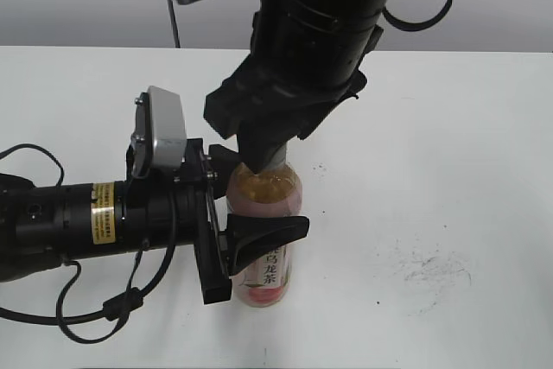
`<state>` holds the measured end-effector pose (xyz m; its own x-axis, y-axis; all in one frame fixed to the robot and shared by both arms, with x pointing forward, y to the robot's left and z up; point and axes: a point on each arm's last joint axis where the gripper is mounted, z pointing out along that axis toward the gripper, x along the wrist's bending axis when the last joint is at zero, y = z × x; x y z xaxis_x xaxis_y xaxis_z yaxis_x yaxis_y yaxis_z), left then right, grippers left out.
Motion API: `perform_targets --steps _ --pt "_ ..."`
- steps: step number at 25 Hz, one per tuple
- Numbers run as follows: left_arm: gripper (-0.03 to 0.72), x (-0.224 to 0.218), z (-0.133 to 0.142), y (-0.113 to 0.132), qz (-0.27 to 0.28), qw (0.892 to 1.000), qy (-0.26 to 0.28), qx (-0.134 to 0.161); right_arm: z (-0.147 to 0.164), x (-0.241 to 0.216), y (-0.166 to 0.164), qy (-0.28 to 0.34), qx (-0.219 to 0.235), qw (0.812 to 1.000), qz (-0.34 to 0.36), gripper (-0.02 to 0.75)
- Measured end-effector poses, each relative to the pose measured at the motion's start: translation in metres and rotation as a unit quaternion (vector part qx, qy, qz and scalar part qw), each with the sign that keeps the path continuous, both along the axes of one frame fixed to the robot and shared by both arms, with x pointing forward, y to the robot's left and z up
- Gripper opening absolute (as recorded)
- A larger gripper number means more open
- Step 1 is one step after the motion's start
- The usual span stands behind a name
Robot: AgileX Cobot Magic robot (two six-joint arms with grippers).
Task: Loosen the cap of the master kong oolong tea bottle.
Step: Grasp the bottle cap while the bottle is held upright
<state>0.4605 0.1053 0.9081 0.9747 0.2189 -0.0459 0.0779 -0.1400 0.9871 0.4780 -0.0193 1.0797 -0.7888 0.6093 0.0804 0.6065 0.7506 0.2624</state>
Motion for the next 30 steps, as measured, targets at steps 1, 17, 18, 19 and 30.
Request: perform_targets --steps 1,17,18,19,30 --pt "0.447 0.0 0.0 0.0 0.0 1.0 0.0 0.0 0.0 0.0 0.0 0.0 0.0 1.0 0.0 0.445" --pt "0.447 0.0001 0.0 0.0 0.001 1.0 0.001 0.0 0.0001 -0.0008 0.0007 -0.026 -0.007 0.993 0.114 0.271" --pt "0.447 0.0001 0.0 0.0 0.001 1.0 0.001 0.0 0.0001 -0.0008 0.0007 -0.035 -0.01 0.989 0.145 0.271" --pt "0.447 0.0001 0.0 0.0 0.0 1.0 0.0 0.0 0.0001 -0.0008 0.0007 -0.042 -0.013 0.984 0.174 0.271" --pt "0.447 -0.001 -0.0001 -0.0002 -0.006 1.0 -0.005 0.001 0.0012 -0.0013 0.0013 -0.154 -0.05 0.797 0.581 0.271"
